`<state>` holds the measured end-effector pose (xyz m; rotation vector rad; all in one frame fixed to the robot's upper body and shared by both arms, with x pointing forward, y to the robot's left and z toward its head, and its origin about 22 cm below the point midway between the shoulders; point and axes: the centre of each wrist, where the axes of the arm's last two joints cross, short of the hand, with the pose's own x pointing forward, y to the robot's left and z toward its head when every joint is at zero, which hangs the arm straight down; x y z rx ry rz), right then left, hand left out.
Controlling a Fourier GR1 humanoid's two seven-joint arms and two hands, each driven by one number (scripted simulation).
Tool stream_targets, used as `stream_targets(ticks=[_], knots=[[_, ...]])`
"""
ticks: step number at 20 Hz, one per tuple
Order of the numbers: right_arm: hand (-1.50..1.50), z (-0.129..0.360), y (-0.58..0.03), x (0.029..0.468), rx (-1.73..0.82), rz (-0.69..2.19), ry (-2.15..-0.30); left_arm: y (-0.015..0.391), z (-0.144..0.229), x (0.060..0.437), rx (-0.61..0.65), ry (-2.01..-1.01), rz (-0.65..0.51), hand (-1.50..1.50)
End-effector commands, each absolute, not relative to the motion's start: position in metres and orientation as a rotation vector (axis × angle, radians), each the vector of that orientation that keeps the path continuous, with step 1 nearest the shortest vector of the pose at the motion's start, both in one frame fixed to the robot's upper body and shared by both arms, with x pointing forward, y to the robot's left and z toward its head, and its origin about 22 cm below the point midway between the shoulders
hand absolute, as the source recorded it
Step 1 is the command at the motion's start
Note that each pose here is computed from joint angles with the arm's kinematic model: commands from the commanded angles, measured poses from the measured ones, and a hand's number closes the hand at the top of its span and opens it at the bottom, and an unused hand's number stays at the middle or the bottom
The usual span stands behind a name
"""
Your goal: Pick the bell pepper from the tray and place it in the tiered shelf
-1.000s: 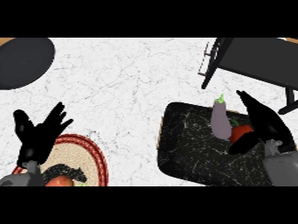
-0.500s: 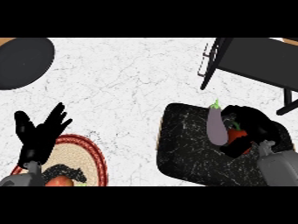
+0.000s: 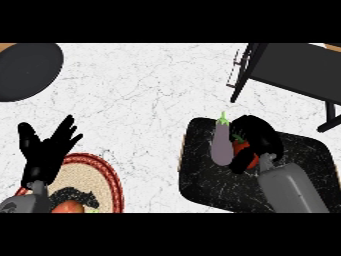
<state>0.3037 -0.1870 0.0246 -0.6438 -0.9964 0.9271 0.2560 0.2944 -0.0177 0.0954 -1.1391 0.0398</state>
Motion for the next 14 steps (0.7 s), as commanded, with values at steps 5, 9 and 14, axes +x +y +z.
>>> stream_targets(ticks=[5,9,14], knots=[[1.50,0.091,-0.112,0.312,-0.660,0.694,-1.192,0.302,-0.032,0.249,0.112,-1.103,0.049,0.00],[1.50,0.140,-0.111,0.288,-0.798,0.610,-1.363,0.299,-0.023,0.253,0.103,-1.096,0.049,0.00],[1.50,0.210,-0.104,0.266,-0.965,0.463,-1.448,0.292,-0.036,0.246,0.116,-1.101,0.069,0.00]])
